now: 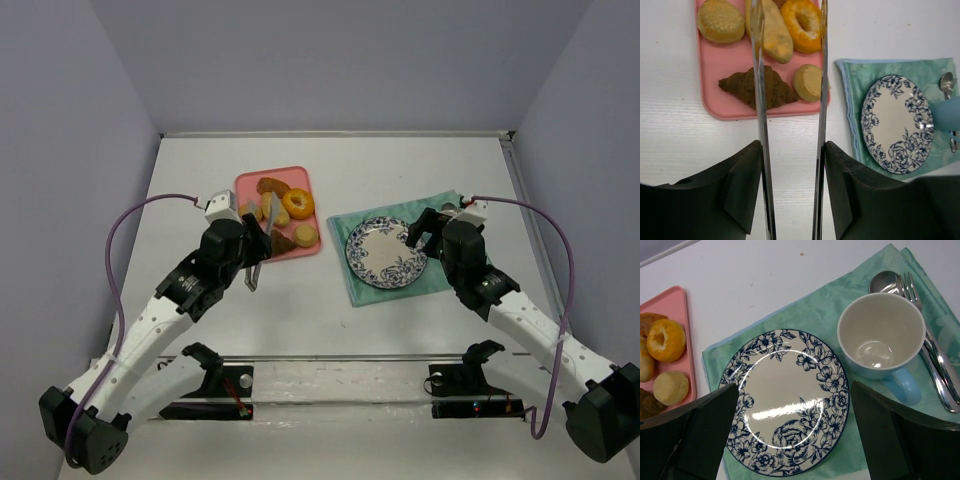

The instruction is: Place the bread

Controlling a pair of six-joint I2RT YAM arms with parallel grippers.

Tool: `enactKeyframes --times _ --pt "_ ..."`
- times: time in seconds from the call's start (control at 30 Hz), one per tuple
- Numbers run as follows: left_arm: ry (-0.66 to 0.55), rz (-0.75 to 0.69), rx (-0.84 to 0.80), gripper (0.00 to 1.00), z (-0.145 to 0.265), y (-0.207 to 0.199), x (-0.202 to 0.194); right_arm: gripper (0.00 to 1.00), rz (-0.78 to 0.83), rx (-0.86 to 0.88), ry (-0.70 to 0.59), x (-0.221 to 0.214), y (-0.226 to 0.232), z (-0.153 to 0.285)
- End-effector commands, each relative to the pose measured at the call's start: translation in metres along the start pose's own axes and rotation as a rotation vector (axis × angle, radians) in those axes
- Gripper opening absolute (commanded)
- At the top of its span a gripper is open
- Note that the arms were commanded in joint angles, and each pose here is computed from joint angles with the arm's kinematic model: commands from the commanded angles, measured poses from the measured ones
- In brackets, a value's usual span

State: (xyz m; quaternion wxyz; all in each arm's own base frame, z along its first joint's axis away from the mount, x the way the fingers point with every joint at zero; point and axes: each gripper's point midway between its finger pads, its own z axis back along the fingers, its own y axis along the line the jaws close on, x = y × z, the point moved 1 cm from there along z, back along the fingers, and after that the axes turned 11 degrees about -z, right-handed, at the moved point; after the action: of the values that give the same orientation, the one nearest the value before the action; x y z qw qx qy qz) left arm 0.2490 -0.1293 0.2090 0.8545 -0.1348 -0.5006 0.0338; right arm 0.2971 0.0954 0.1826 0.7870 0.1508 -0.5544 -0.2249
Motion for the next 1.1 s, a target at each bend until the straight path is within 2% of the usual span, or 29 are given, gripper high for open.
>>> enactKeyframes --times 0.0,0.17,0.23,0.57,0.83,1.07 --pt "-0.008 0.034 0.116 0.63 -0.004 0.014 0.005 1.0 -0.016 0.052 -0.058 0.016 0.014 0.002" --pt "-0.017 0.033 0.212 0.67 -0.017 0.024 0.01 1.0 -0.012 0.046 -0.055 0.015 0.013 0.0" --pt "-0.023 0.038 0.226 0.66 -0.022 0.024 0.015 1.0 -0.013 0.047 -0.056 0.016 0.014 -0.001" --pt "0.066 0.009 0.318 0.67 -0.057 0.042 0.005 1.0 -0.002 0.043 -0.045 0.012 0.015 -0.005" --pt "0.056 0.01 0.302 0.67 -0.075 0.046 0.015 1.0 0.006 0.037 -0.038 0.01 0.014 -0.006" --pt "0.107 -0.015 0.268 0.67 -0.091 0.04 0.005 1.0 0.005 0.029 -0.045 0.011 0.013 -0.007"
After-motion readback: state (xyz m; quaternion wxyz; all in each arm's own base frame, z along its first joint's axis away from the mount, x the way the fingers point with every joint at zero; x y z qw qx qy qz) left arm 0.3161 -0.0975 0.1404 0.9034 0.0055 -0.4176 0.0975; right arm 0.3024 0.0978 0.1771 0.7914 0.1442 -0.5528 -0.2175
